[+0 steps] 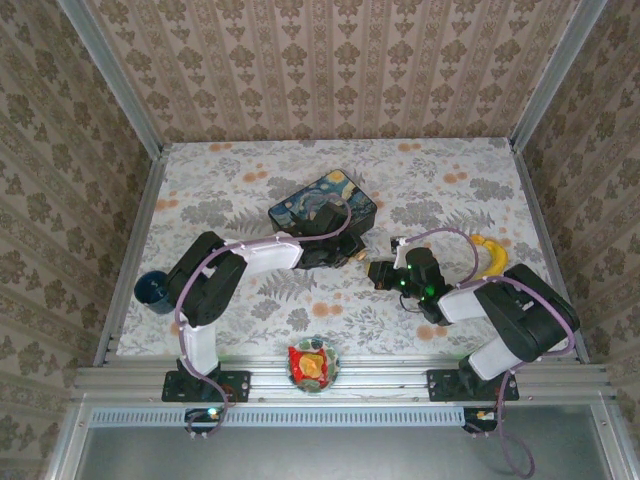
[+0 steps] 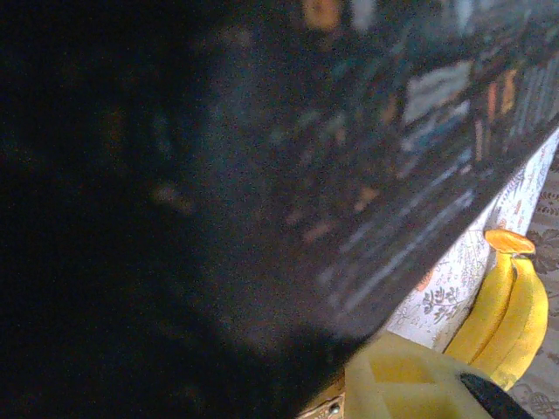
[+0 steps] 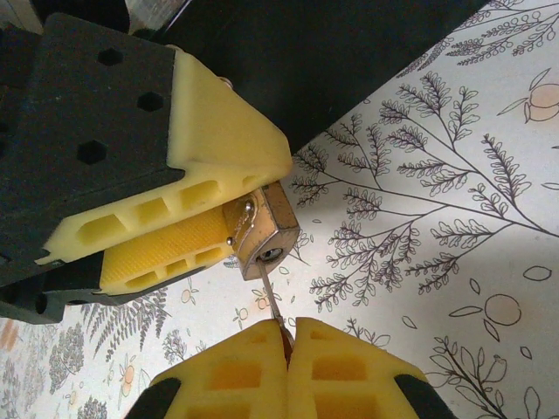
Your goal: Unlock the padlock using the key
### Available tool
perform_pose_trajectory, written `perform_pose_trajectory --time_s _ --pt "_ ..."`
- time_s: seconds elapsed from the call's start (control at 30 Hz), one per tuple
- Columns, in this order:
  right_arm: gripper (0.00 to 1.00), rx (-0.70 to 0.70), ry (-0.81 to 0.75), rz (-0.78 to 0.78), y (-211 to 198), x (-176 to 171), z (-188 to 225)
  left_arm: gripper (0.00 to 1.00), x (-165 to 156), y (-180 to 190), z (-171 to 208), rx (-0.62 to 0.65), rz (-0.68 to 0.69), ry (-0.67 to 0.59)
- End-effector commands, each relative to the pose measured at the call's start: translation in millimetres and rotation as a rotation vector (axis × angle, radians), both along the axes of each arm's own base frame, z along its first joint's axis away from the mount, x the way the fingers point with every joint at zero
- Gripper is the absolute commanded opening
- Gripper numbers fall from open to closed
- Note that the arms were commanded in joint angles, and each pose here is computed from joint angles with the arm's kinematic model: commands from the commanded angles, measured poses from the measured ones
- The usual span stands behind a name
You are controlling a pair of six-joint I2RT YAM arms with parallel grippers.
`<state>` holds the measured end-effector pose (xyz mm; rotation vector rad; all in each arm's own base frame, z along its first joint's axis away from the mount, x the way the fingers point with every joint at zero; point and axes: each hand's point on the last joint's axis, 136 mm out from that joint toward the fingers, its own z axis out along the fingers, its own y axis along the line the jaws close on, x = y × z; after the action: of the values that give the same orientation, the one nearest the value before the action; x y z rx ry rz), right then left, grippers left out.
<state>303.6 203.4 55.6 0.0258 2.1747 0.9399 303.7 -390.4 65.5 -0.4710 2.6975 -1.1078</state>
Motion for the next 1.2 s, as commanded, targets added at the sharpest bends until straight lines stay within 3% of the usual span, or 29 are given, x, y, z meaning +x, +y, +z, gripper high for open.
perform_pose_trajectory --time_s 0.0,0.67,1.17 --pt "0.00 0.036 -0.068 0.015 10 12 20 0.07 -26 -6 -11 -0.061 -0.043 0.150" --pt "0.00 -0.002 -0.153 0.021 1 19 41 0.06 -38 -4 -19 -0.084 -0.032 0.223" --pt "0.00 -0.067 -0.083 -0.027 -14 20 22 0.05 -41 -7 -13 -0.104 -0.034 0.251"
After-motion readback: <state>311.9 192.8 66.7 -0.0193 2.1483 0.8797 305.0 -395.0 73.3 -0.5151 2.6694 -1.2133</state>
